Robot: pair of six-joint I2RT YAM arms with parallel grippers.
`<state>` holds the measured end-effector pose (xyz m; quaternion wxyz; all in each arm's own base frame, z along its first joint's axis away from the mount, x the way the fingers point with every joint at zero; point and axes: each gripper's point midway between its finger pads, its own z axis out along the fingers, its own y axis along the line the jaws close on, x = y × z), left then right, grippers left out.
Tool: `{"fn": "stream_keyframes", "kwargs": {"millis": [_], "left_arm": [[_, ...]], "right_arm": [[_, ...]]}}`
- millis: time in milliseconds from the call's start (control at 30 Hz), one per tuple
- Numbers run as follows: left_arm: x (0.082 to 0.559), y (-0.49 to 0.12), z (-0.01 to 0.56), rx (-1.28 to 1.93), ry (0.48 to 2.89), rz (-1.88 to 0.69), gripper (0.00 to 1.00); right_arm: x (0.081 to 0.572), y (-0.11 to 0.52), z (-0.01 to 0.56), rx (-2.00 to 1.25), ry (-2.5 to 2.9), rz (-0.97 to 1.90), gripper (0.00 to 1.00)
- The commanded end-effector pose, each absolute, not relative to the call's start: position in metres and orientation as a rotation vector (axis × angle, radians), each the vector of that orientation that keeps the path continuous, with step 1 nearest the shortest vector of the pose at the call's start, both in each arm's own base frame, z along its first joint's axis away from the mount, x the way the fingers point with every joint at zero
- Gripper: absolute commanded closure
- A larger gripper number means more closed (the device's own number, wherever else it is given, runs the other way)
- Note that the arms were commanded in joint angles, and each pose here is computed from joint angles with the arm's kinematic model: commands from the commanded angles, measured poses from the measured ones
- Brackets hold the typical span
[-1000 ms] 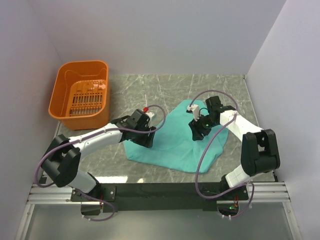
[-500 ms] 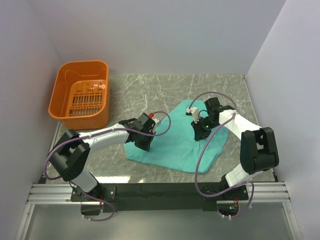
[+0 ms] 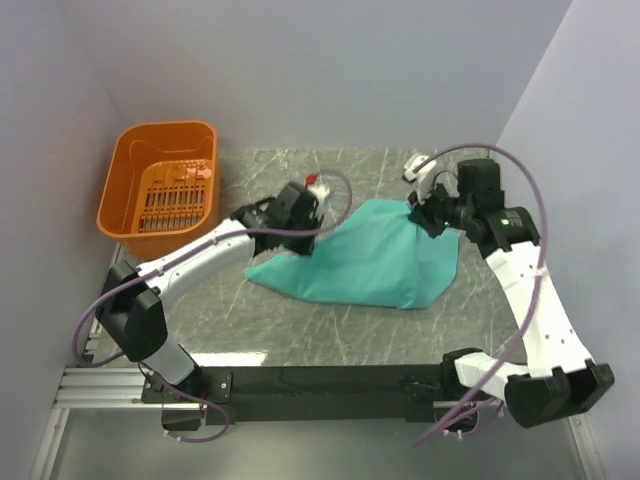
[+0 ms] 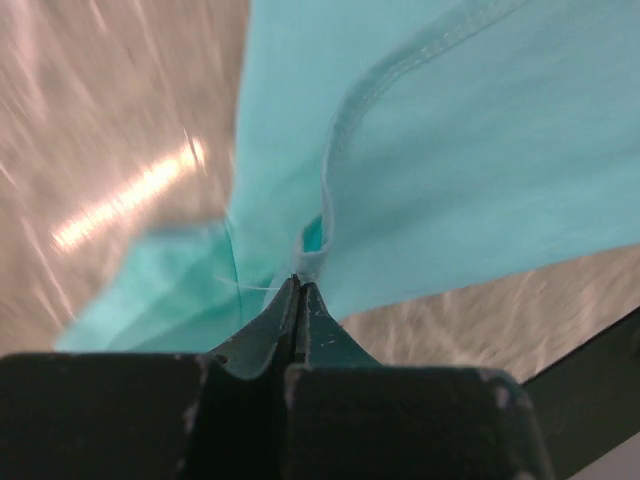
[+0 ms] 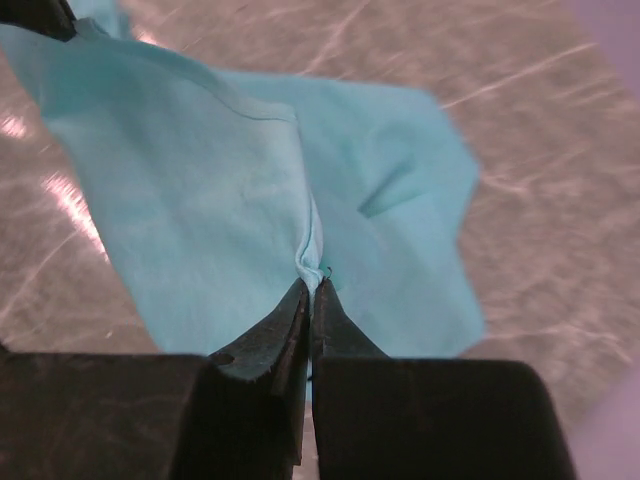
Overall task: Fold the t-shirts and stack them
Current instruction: Flatten the tshirt out
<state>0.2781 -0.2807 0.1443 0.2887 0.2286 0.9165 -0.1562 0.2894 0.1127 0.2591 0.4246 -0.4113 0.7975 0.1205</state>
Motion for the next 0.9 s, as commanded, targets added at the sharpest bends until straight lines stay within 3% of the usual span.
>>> {"fn": "stream_keyframes", "kwargs": {"millis": [0, 133, 167, 233, 300, 367, 433, 533, 600, 633, 767, 800, 867], "left_arm": [[0.336, -0.291, 0.213, 0.529, 2.245, -0.428, 0.99], [0.408, -0.323, 0.297, 0.425, 2.039, -0.531, 1.0], [0.431, -0.341, 0.341, 0.404, 1.925, -0.579, 1.0], [0.45, -0.356, 0.394, 0.366, 1.787, -0.635, 1.0], [0.458, -0.37, 0.478, 0.321, 1.538, -0.752, 1.0], [0.445, -0.369, 0.528, 0.293, 1.375, -0.84, 1.0], [0.424, -0.359, 0.584, 0.255, 1.137, -0.918, 1.0], [0.404, -0.338, 0.597, 0.259, 1.061, -0.885, 1.0], [0.408, -0.322, 0.576, 0.261, 1.114, -0.833, 1.0], [0.412, -0.317, 0.562, 0.265, 1.149, -0.838, 1.0], [0.441, -0.307, 0.448, 0.343, 1.399, -0.81, 1.0], [0.448, -0.303, 0.426, 0.355, 1.444, -0.789, 1.0], [0.459, -0.305, 0.358, 0.409, 1.591, -0.774, 1.0]], "right_arm": [[0.313, 0.089, 0.306, -0.827, 1.948, 0.113, 1.0], [0.358, 0.051, 0.372, -0.558, 1.838, -0.108, 1.0], [0.366, 0.041, 0.392, -0.473, 1.812, -0.135, 1.0], [0.372, 0.015, 0.458, -0.347, 1.699, -0.167, 1.0], [0.353, 0.006, 0.53, -0.28, 1.552, -0.147, 1.0], [0.333, -0.003, 0.569, -0.252, 1.472, -0.164, 1.0], [0.286, 0.006, 0.62, -0.286, 1.315, -0.158, 1.0], [0.229, 0.037, 0.628, -0.439, 1.213, -0.074, 1.0], [0.228, 0.057, 0.585, -0.55, 1.277, 0.022, 1.0], [0.203, 0.076, 0.571, -0.658, 1.247, 0.092, 1.0], [0.204, 0.12, 0.45, -0.877, 1.416, 0.394, 1.0], [0.208, 0.14, 0.397, -0.941, 1.506, 0.507, 1.0], [0.213, 0.162, 0.358, -1.01, 1.536, 0.543, 1.0]]}}
